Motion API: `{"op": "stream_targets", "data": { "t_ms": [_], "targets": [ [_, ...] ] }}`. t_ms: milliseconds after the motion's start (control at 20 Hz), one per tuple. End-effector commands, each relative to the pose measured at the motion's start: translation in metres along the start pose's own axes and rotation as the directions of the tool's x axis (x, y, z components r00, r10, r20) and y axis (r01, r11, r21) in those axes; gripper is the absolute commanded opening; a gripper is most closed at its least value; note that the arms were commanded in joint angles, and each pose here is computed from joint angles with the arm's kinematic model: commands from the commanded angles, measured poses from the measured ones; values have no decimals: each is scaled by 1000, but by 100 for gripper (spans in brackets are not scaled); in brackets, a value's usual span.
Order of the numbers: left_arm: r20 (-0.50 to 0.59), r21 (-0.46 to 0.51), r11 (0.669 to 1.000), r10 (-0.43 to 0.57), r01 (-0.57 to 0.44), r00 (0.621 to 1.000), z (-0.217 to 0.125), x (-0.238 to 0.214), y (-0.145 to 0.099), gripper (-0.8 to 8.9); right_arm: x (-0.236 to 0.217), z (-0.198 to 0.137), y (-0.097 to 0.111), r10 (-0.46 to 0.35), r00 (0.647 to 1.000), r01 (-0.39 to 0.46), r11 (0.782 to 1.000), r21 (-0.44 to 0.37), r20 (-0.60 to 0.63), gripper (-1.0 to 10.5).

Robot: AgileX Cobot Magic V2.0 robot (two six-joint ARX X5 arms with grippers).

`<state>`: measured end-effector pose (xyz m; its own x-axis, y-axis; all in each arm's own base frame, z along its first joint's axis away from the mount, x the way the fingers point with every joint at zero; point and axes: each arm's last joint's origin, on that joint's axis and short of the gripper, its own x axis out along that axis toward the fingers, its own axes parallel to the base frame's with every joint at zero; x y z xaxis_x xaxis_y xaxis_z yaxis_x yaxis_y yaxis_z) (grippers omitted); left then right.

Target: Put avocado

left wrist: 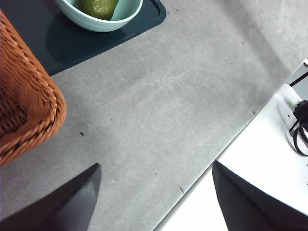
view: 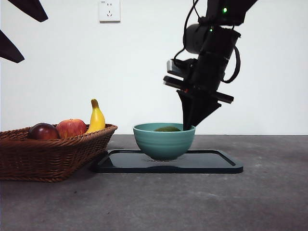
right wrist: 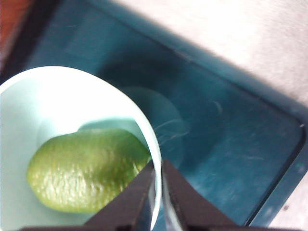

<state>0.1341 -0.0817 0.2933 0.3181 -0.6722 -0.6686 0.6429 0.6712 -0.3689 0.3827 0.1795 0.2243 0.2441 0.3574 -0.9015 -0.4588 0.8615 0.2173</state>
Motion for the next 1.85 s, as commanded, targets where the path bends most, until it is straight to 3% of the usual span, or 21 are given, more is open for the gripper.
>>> {"op": "stream_targets", "data": {
  "t_ms": [50, 550, 750, 1200, 1550, 1850],
  "targets": [
    [8, 25, 1000, -9, 9, 1000, 3, -1, -1, 373, 5, 6, -2, -1, 1000, 1, 1000, -6, 16, 13],
    [7, 25, 1000, -9, 9, 1000, 3, -1, -1, 373, 19, 5, -5, 4, 1000, -4, 1000, 9, -16, 18],
    [7, 25, 1000, -9, 9, 1000, 3, -1, -1, 373, 13, 6, -3, 3, 1000, -3, 1000, 28, -1, 153],
    [7, 25, 1000, -9, 9, 1000, 3, -1, -1, 373, -72, 2, 16, 4, 993, -5, 1000, 3, 120, 156],
    [9, 28, 1000, -9, 9, 1000, 3, -1, -1, 373, -182, -44, 48, 23, 974, -7, 997, -74, 227, 168],
    [11, 29, 1000, -9, 9, 1000, 3, -1, -1, 373, -223, -117, 69, 77, 953, -33, 988, -152, 292, 168]
  ]
}}
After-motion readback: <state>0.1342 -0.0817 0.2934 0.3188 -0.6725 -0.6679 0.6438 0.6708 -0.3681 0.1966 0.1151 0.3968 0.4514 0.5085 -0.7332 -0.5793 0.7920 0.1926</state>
